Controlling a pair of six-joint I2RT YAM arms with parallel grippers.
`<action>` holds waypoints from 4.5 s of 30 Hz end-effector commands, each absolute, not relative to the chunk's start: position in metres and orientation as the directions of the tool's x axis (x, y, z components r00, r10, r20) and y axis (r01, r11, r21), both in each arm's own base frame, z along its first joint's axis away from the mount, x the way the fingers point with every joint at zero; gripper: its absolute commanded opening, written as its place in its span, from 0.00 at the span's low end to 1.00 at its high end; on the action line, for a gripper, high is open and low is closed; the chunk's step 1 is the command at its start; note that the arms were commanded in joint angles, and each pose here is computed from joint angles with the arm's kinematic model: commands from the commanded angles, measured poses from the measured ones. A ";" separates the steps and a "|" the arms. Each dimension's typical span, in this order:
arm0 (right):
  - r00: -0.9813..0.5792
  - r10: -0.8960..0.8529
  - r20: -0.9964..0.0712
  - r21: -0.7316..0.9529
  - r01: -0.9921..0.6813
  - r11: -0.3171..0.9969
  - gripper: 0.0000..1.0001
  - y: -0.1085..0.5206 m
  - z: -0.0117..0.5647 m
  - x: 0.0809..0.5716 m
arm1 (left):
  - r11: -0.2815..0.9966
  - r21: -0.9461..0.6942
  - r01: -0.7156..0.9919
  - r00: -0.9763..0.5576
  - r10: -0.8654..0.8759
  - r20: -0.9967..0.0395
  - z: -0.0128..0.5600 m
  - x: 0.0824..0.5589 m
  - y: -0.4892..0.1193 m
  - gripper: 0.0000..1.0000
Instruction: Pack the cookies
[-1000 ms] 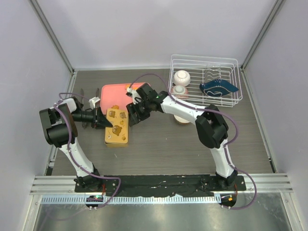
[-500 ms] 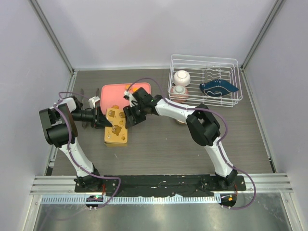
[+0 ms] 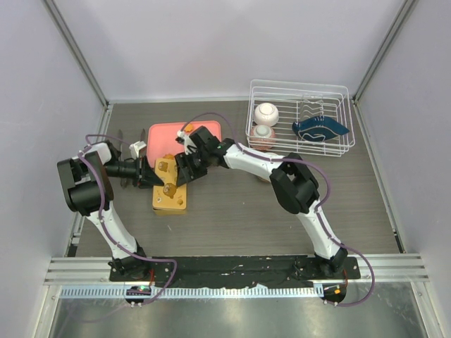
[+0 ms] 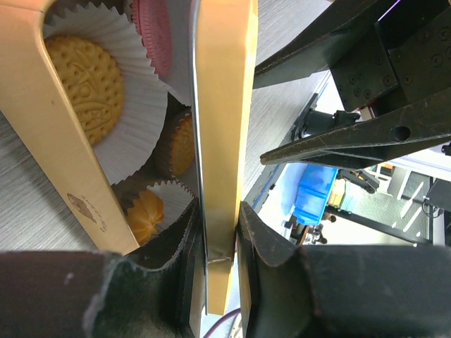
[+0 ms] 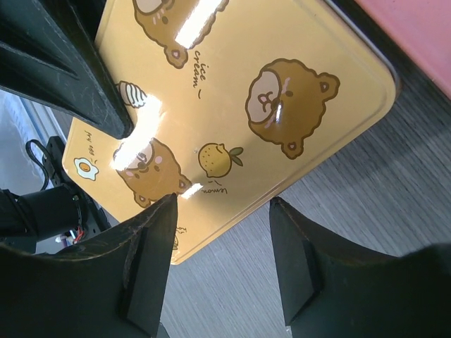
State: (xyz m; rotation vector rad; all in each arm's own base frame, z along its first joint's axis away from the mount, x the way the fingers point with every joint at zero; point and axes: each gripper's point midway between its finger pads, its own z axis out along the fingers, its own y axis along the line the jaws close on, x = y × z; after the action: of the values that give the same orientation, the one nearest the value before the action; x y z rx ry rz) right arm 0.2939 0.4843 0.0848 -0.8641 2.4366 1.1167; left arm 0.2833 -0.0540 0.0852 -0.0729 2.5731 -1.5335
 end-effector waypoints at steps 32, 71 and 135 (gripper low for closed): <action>-0.754 -0.355 -0.553 0.615 -0.657 0.437 0.59 0.512 0.104 0.299 | 0.561 -0.819 0.118 -0.980 -0.068 -0.188 0.084 0.290 -0.041 0.48; -0.761 -0.353 -0.545 0.631 -0.649 0.425 0.58 0.515 0.105 0.297 | 0.722 -0.668 0.179 -0.963 -0.012 -0.271 0.097 0.287 -0.019 0.60; -0.769 -0.346 -0.538 0.643 -0.640 0.422 0.57 0.520 0.104 0.298 | 0.751 -0.635 0.181 -0.958 -0.011 -0.287 0.075 0.291 -0.012 0.63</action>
State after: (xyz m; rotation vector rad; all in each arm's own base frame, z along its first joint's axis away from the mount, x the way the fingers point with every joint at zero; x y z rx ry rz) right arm 0.2947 0.5054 0.0815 -0.8285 2.4459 1.2321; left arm 0.2853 -0.0079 0.0729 0.1366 2.7303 -0.9576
